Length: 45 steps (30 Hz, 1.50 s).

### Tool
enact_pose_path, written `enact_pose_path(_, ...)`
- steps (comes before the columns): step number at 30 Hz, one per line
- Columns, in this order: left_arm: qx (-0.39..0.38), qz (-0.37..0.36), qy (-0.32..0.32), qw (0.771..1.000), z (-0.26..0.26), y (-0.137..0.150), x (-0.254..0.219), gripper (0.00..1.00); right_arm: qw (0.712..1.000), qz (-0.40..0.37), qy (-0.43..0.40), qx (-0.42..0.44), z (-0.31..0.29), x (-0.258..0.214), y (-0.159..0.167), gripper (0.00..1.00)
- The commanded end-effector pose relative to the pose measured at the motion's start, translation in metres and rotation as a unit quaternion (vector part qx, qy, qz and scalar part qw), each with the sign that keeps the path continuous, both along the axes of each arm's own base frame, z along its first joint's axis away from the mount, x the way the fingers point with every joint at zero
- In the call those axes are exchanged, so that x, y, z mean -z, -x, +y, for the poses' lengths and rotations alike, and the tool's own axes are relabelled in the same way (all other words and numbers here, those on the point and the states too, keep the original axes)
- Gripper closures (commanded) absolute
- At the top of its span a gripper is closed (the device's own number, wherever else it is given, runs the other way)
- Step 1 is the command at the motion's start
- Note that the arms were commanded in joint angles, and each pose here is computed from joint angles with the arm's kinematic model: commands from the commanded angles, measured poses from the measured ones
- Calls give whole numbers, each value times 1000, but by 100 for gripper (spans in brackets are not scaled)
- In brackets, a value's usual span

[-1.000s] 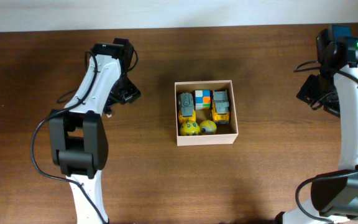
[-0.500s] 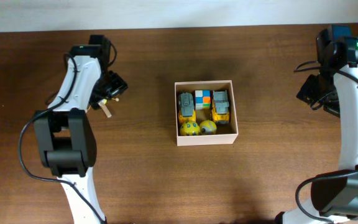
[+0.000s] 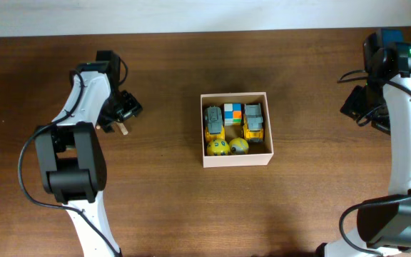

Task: Pack container
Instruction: 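Lower the left gripper onto the paddle toy's wooden handle and grasp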

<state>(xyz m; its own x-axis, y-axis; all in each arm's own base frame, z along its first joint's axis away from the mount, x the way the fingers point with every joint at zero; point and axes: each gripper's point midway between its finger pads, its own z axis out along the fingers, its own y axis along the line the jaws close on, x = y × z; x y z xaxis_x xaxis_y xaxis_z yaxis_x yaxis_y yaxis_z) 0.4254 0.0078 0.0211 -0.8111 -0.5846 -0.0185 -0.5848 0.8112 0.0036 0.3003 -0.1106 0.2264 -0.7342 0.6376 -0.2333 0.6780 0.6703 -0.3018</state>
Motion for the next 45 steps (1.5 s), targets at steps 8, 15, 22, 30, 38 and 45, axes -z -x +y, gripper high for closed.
enact_pose_path(8,-2,7,5,1000,10,14,24,25,1000,-5,3,6,-2,-2,1,1)
enact_pose_path(15,38,-15,2,999,14,4,26,27,1000,-5,3,7,-2,-2,1,1)
enact_pose_path(22,38,-20,1,999,15,1,26,47,1000,-5,3,6,-2,-2,1,1)
enact_pose_path(30,38,-18,3,999,14,3,26,60,1000,-5,3,6,-2,-2,1,1)
enact_pose_path(38,38,-7,8,999,12,8,26,71,1000,-5,3,6,-2,-2,1,1)
enact_pose_path(45,38,9,9,999,12,16,26,76,1000,-5,3,6,-2,-2,1,1)
